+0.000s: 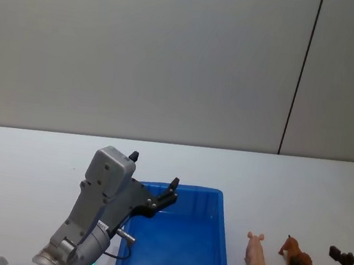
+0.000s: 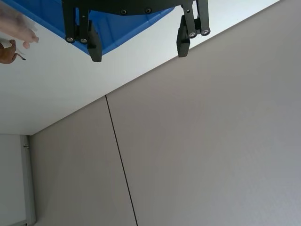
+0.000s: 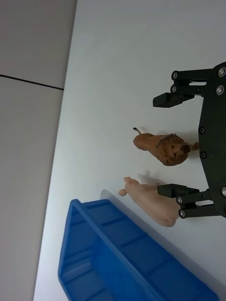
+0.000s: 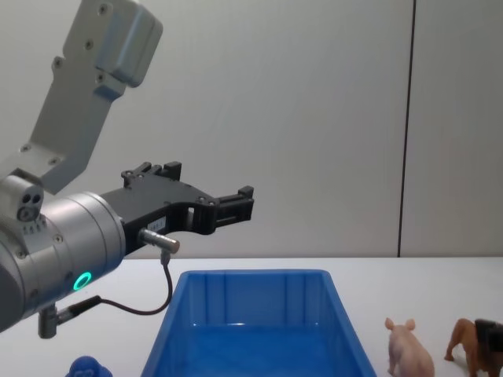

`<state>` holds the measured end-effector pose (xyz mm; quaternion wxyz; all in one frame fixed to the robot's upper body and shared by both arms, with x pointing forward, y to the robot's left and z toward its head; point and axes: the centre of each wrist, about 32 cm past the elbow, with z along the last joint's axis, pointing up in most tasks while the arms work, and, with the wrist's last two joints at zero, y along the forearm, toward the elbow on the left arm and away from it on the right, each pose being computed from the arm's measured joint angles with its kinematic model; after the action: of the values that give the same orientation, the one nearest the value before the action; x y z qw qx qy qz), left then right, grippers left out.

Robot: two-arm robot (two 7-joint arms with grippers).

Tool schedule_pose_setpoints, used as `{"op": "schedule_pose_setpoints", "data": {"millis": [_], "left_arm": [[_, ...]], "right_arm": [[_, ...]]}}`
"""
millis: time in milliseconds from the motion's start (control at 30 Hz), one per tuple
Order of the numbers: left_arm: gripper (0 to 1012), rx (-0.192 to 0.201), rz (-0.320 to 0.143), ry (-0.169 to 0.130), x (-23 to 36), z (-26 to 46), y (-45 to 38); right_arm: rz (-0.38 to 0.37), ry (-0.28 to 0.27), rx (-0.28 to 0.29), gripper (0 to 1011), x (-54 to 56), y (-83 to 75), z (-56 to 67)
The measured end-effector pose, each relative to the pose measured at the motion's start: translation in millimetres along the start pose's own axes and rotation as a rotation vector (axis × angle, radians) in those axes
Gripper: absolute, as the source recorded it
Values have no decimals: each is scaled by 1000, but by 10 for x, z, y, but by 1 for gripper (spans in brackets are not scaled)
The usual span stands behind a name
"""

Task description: Pick up the two dolls from the table and place them into the box.

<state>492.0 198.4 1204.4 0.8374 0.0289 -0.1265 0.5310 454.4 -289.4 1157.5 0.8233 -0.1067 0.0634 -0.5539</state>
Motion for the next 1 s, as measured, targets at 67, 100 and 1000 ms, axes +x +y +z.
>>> {"op": "schedule_pose_setpoints", "data": {"millis": [67,100,1000], "left_arm": [[1002,0,0,0,0,0,0],[1002,0,0,0,0,0,0],[1002,0,0,0,0,0,0]], "right_arm": [[3,2,-10,1001,5,16,-15],[4,3,-13,1001,6,22,-16],[36,52,-86,654,67,255,-107]]}}
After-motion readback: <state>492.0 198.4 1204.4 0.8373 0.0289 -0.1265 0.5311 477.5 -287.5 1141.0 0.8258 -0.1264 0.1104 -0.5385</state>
